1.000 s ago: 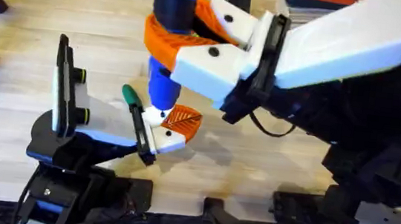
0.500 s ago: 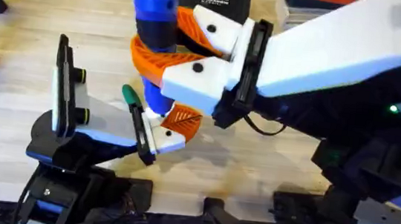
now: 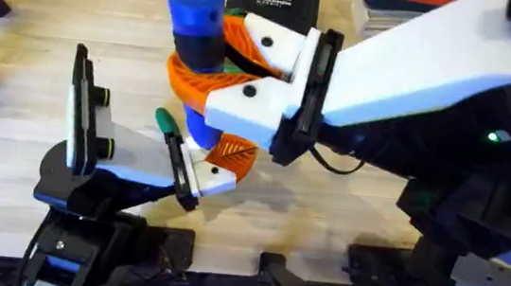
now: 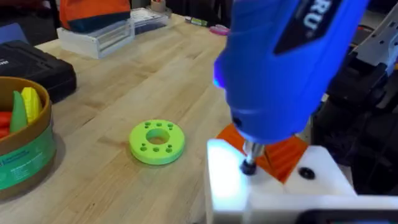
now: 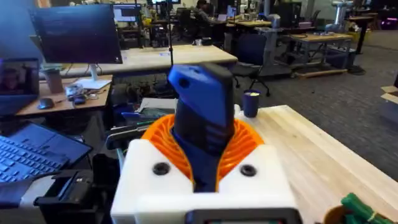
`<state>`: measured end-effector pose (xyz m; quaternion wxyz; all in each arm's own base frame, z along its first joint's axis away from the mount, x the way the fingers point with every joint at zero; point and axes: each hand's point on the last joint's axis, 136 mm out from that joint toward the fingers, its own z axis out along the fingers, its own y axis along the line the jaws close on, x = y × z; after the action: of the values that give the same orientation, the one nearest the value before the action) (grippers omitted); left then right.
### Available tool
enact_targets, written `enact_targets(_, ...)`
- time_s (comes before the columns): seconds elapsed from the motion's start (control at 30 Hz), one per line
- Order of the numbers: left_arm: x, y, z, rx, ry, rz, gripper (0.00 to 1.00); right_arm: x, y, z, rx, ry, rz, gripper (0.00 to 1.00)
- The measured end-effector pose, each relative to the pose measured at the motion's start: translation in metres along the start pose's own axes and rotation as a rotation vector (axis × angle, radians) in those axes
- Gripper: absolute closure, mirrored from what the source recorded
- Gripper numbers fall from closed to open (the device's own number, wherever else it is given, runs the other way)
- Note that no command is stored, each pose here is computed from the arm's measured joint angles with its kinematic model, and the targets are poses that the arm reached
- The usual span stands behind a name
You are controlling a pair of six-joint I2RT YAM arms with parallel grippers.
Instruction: Pick up the gripper from the table and insert it into the empty holder that is missing its gripper. Then pick up a screw, insert it into the mounting hole, and use the screwdriver to tighten it. Finally, clean up the table by picking up the vegetable and placing it into the bucket.
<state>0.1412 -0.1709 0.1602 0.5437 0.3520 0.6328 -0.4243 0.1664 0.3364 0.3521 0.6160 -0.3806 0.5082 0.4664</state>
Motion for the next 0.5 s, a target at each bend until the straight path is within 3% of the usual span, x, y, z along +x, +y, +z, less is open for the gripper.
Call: enact_targets(0.5,0.0002,0.0,0.0,0.0,0.001,-0.001,0.997,0.0032,-0.0001,0.0,0.0,0.013,0.001,0.873)
